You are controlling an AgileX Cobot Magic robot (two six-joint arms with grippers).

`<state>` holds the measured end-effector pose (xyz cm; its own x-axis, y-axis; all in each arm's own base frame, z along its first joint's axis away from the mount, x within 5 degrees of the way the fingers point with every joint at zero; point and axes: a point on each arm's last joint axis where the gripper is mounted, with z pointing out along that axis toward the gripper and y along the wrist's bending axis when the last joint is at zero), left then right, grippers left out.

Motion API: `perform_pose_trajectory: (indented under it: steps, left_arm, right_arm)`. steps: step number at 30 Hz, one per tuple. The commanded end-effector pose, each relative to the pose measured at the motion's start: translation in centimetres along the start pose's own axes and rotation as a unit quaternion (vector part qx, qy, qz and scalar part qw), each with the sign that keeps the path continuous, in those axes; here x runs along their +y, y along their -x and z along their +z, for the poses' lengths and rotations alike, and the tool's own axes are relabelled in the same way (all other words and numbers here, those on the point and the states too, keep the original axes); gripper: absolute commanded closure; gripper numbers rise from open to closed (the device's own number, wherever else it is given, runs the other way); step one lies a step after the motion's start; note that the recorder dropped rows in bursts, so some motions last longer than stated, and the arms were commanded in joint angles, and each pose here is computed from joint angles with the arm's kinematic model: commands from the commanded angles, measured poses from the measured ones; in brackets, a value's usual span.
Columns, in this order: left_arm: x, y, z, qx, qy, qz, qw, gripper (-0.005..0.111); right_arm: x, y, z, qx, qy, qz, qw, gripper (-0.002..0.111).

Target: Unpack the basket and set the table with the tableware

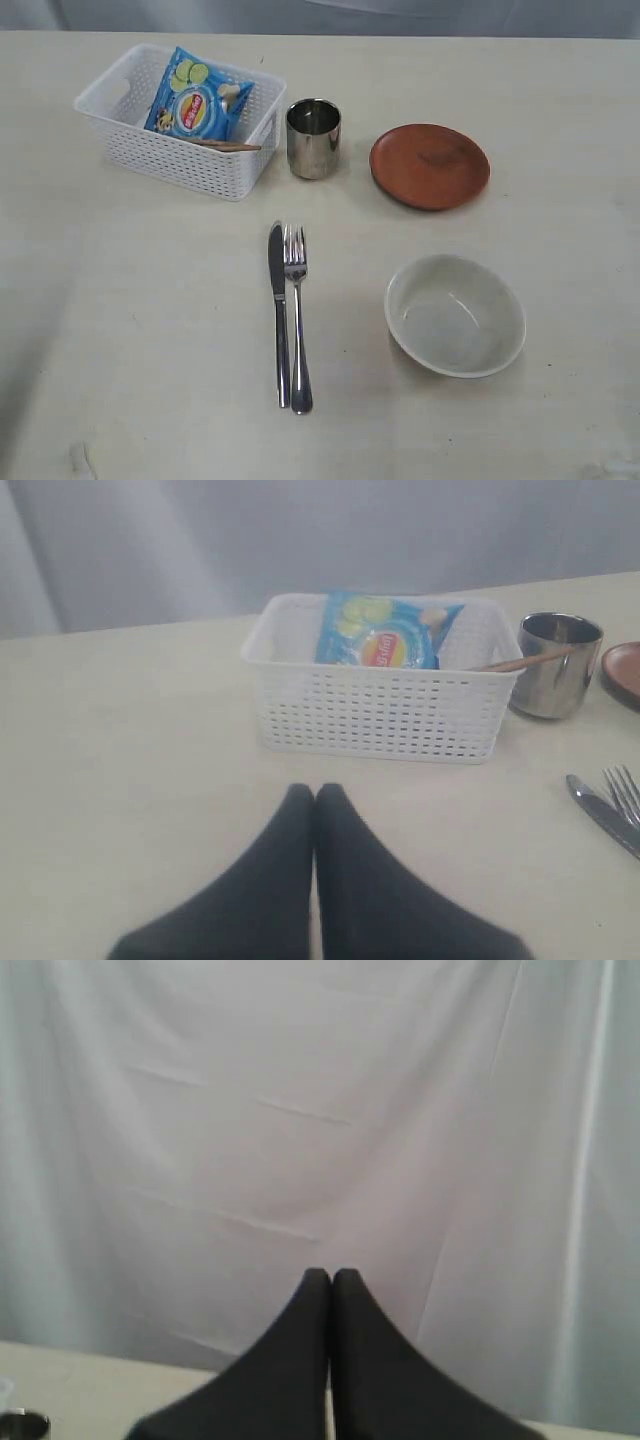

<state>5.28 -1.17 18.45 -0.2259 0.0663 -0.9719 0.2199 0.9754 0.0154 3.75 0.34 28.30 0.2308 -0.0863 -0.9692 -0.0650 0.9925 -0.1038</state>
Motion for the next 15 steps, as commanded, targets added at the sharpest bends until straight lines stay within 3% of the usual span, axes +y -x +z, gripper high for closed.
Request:
perform_pose_trajectory:
  steps: [1,6,15]
  left_arm:
    - [0.0,0.0,0.0,-0.002,0.001,-0.001,1.000,0.107]
    - [0.0,0.0,0.0,-0.002,0.001,-0.001,1.000,0.107]
    - [0.0,0.0,0.0,-0.002,0.001,-0.001,1.000,0.107]
  right_arm:
    - [0.4,-4.0,0.3,0.051,0.004,-0.038,0.998,0.109]
    - [0.8,-7.8,0.1,0.105,0.012,-0.037,0.994,0.109]
    - [0.9,-9.0,-0.2,0.169,0.020,-0.028,0.985,0.109]
